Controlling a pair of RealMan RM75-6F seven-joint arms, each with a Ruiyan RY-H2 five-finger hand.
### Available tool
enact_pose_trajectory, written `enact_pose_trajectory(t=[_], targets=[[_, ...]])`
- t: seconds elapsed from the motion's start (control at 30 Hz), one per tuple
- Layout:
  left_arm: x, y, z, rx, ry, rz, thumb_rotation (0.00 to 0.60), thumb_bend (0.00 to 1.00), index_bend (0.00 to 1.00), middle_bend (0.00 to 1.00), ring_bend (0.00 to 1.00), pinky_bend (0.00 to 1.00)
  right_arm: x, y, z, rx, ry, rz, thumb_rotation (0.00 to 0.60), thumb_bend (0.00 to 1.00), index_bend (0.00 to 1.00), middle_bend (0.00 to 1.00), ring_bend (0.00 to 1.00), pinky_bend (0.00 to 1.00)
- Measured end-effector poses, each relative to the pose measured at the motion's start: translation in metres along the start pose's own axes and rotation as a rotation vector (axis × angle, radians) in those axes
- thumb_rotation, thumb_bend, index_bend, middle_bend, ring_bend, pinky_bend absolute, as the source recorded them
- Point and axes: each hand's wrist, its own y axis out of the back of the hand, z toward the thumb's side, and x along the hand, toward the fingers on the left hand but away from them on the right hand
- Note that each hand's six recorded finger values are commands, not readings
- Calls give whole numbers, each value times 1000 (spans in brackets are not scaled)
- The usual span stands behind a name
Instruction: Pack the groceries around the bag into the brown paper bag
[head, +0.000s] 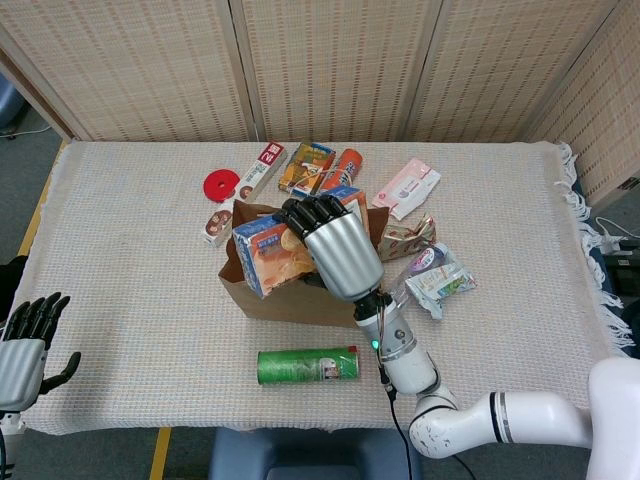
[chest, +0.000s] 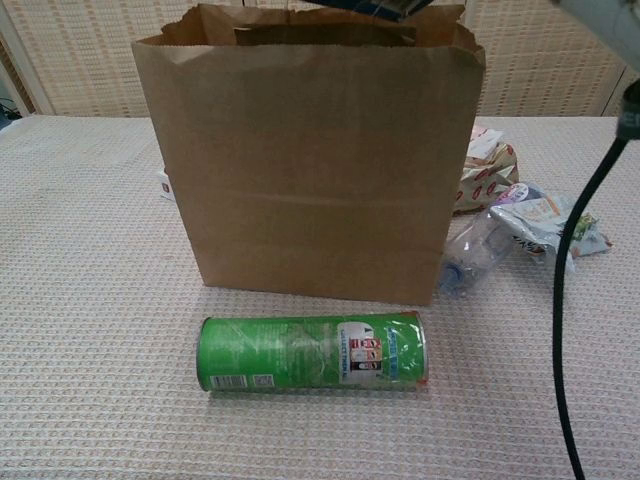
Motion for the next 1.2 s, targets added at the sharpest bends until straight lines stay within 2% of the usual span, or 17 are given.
enact_pose_trajectory(t=[0.07,0.2,0.27,0.4,0.6,0.8,1.0,1.2], targets=[[0,0,0,-2,0,-1,600,350,0,0,0,0,2,-17,-1,2,-18,34,600,219,420,554,510,518],[0,0,-1,-3,-1,-2,600,350,0,0,0,0,7,-33,-4,9,-40,94,600,190,83,331,251,336],[0,0,-1,-2,-1,-2,600,350,0,0,0,0,9,-38,-6,7,-56,130,600,154,8,233,149,261],[0,0,-1,-2,-1,-1,600,350,0,0,0,0,12,-39,-6,-6,-81,172,600,125,0,164,90,193],[0,0,-1,1,1,-1,600,349,0,0,0,0,11,-27,-9,-17,-102,145,600,103,0,122,59,148],[0,0,0,1,2,0,600,350,0,0,0,0,13,-13,-19,-31,-126,125,600,98,0,121,59,140],[1,1,0,2,3,0,600,350,0,0,0,0,25,14,-36,-31,-138,91,600,98,0,121,59,138],[0,0,0,5,4,0,600,350,0,0,0,0,61,46,-79,36,-186,89,600,98,0,121,59,128]])
